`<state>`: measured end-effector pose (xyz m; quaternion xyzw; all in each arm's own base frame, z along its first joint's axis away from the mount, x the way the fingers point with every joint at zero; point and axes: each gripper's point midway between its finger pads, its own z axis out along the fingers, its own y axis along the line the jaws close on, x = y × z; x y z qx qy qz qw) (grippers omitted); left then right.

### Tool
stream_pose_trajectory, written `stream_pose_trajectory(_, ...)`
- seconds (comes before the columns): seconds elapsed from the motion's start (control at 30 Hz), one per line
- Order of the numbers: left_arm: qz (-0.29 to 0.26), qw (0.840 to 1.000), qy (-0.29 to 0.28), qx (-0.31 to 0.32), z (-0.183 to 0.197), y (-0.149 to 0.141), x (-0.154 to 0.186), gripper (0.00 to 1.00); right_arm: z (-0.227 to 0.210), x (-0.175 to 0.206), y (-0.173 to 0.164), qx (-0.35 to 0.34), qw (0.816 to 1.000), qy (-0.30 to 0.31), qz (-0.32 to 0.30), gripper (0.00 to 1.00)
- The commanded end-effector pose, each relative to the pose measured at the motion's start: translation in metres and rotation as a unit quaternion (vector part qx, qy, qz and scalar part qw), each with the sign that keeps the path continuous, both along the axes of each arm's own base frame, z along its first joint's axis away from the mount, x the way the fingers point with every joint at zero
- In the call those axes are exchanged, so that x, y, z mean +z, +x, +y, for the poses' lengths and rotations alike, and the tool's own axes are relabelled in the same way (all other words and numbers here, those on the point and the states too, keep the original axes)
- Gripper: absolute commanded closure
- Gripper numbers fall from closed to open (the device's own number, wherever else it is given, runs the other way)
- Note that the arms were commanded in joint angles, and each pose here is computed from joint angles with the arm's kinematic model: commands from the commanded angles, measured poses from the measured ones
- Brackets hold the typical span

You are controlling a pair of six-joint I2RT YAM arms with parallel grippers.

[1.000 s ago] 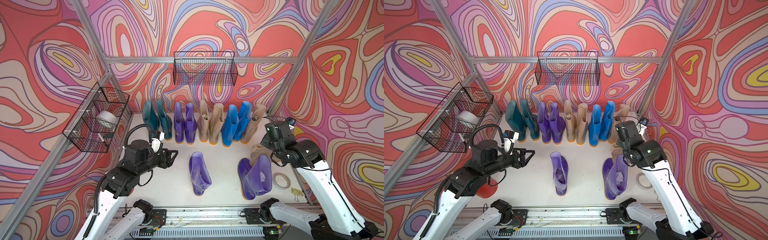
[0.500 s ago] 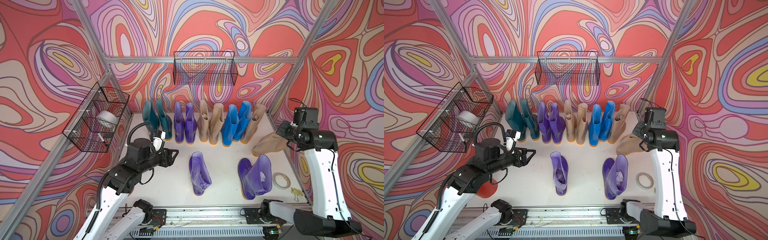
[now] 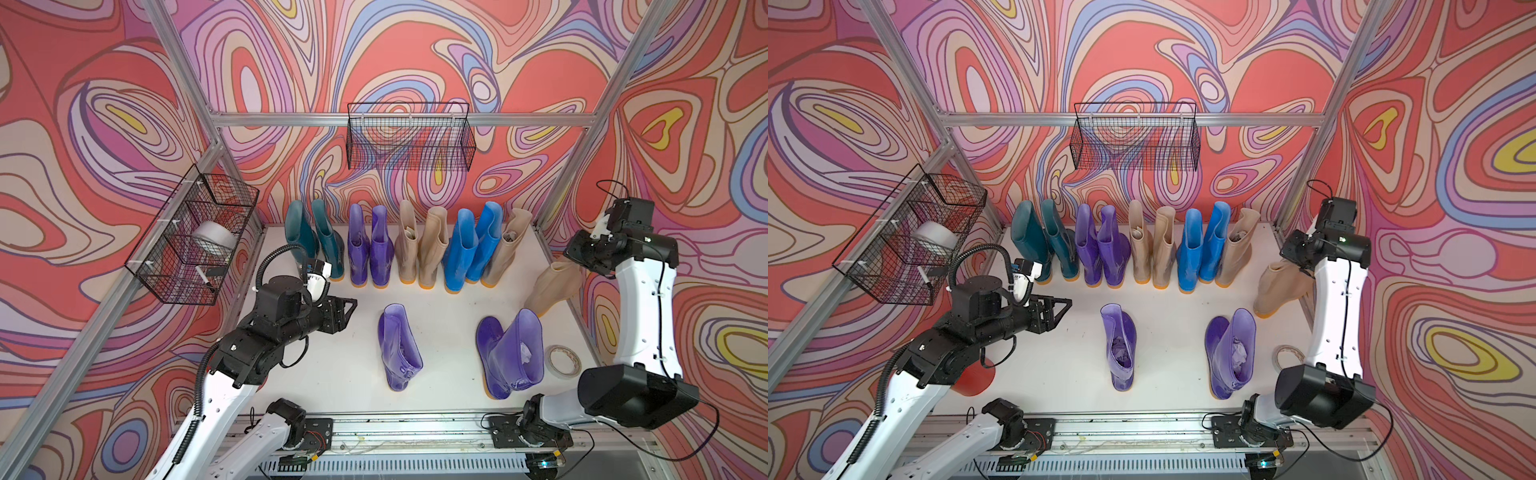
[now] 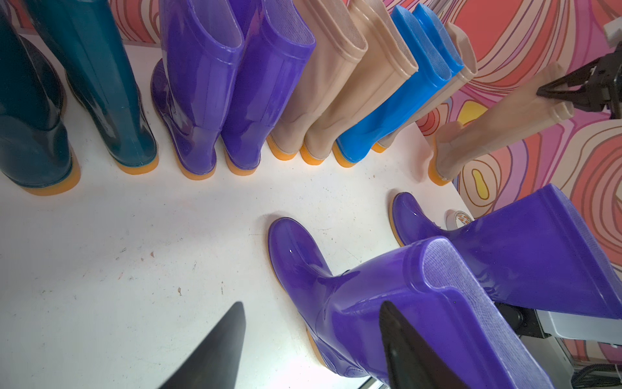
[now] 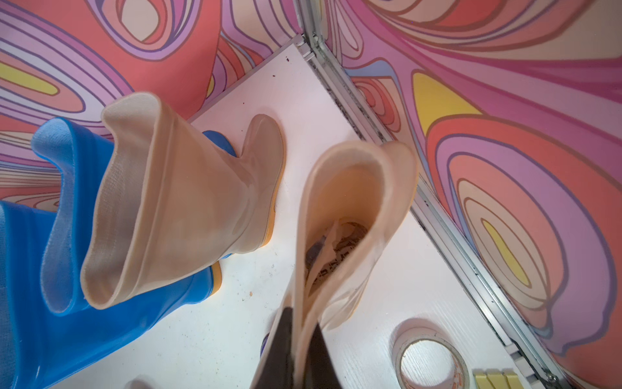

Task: Match and arrange rain boots in pairs
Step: Pick up the rain boot at the center of the board, then pair a pair of rain boots at the corner of the board.

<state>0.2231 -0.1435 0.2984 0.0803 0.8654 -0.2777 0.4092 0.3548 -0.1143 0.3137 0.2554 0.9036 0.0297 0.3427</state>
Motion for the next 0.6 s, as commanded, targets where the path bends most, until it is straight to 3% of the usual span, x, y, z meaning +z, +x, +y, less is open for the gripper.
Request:
stream_pose_trajectory(0.0,-0.012,1.0,0.003,0.001,0.0,0.003,0.007,0.35,0.003,0.028,0.027,0.05,0.997,-0.014,-0.058,1.0)
stream_pose_trajectory(0.43,0.002,1.0,0.007,-0.001,-0.008,0.017,0.003,0.35,-0.007,0.004,0.098,0.086,0.995,0.025,-0.054,1.0)
stream_pose_trajectory(0.57,0.002,1.0,0.002,-0.005,-0.011,0.02,0.005,0.35,-0.006,0.004,0.104,0.098,0.993,0.019,-0.06,1.0)
